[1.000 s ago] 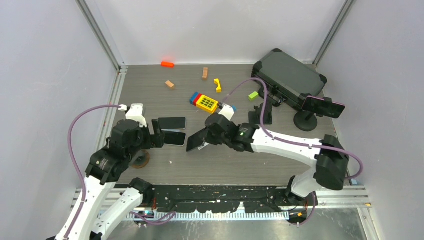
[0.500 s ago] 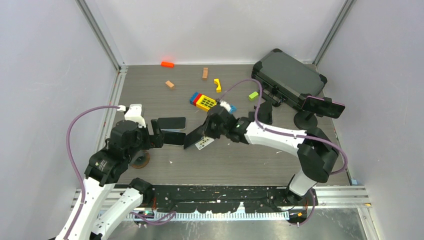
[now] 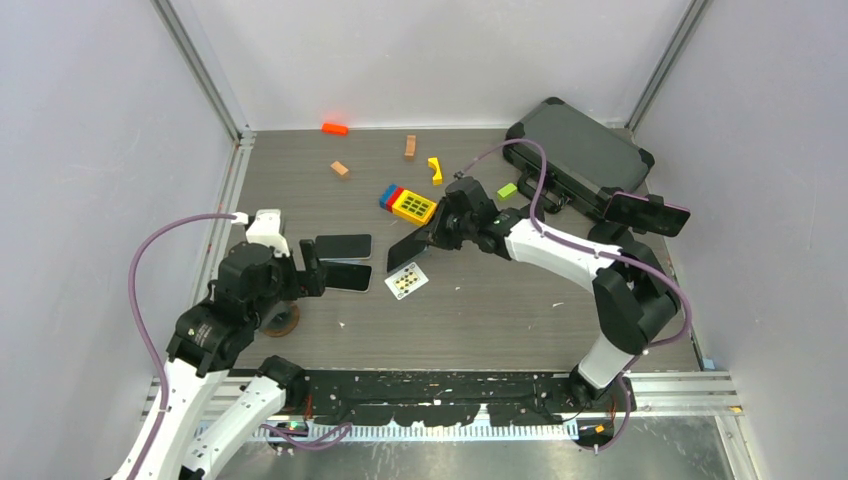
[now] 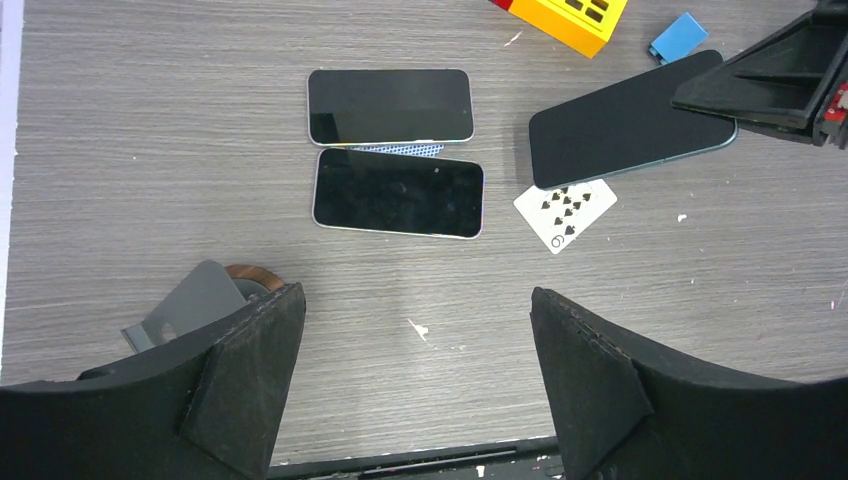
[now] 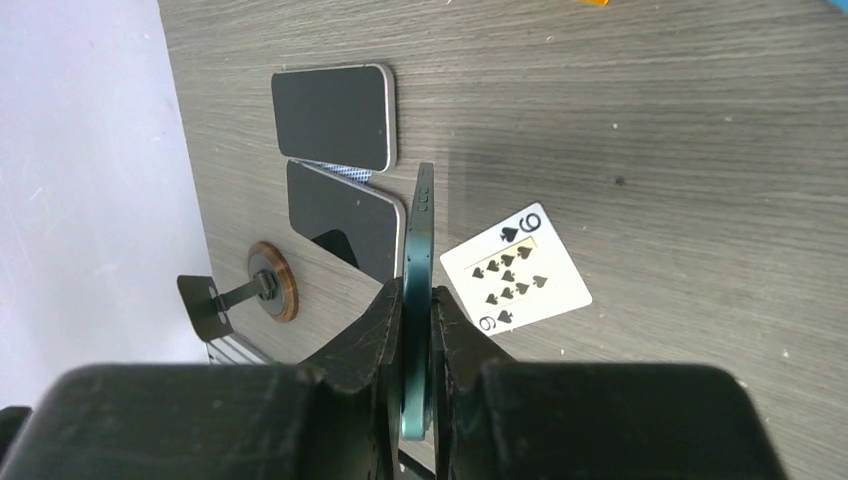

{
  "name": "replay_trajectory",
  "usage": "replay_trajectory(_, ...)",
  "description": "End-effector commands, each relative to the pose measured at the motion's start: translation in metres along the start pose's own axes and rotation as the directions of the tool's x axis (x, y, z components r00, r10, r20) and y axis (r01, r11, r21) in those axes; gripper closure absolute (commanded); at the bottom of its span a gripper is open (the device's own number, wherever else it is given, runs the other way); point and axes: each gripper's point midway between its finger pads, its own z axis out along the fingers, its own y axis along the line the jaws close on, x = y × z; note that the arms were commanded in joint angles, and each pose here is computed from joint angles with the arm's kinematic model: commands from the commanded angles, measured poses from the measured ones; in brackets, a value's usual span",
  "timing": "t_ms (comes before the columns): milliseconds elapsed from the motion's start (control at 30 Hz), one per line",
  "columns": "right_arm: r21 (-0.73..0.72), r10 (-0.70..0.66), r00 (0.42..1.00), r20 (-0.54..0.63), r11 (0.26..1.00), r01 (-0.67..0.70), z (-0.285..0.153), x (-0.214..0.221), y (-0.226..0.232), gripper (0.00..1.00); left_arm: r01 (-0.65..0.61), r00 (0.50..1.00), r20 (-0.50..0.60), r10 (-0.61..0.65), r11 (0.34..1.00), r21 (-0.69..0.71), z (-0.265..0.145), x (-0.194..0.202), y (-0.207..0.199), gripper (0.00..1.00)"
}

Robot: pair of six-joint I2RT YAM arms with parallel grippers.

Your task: Remove the phone from the phone stand

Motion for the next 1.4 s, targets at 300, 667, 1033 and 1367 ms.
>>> replay_trajectory(300, -0.072, 0.018, 0.999, 0.047, 0.997, -0.014, 0.031, -0.048, 0.018, 0.97, 0.018, 0.999, 0.046, -0.018, 1.0, -0.001, 0.001, -0.01, -0.001, 0.14)
replay_trajectory(667, -0.047, 0.007, 1.0, -0.006, 0.999, -0.007, 0.06, -0.029, -0.006, 0.8, 0.014, 0.999, 0.038, -0.014, 1.0, 0.006, 0.002, -0.009, -0.003, 0.14)
replay_trajectory(1033, -0.038, -0.047, 0.996, -0.082, 0.998, 0.044, 0.079, -0.004, -0.03, 0.72, 0.012, 0.999, 0.038, -0.012, 1.0, 0.011, 0.002, -0.009, -0.003, 0.13)
replay_trajectory(1367, 0.035, -0.041, 0.997, -0.065, 0.998, 0.043, 0.089, -0.003, -0.055, 0.46, 0.011, 0.999, 0.033, -0.011, 1.0, 0.008, 0.003, -0.008, -0.003, 0.13)
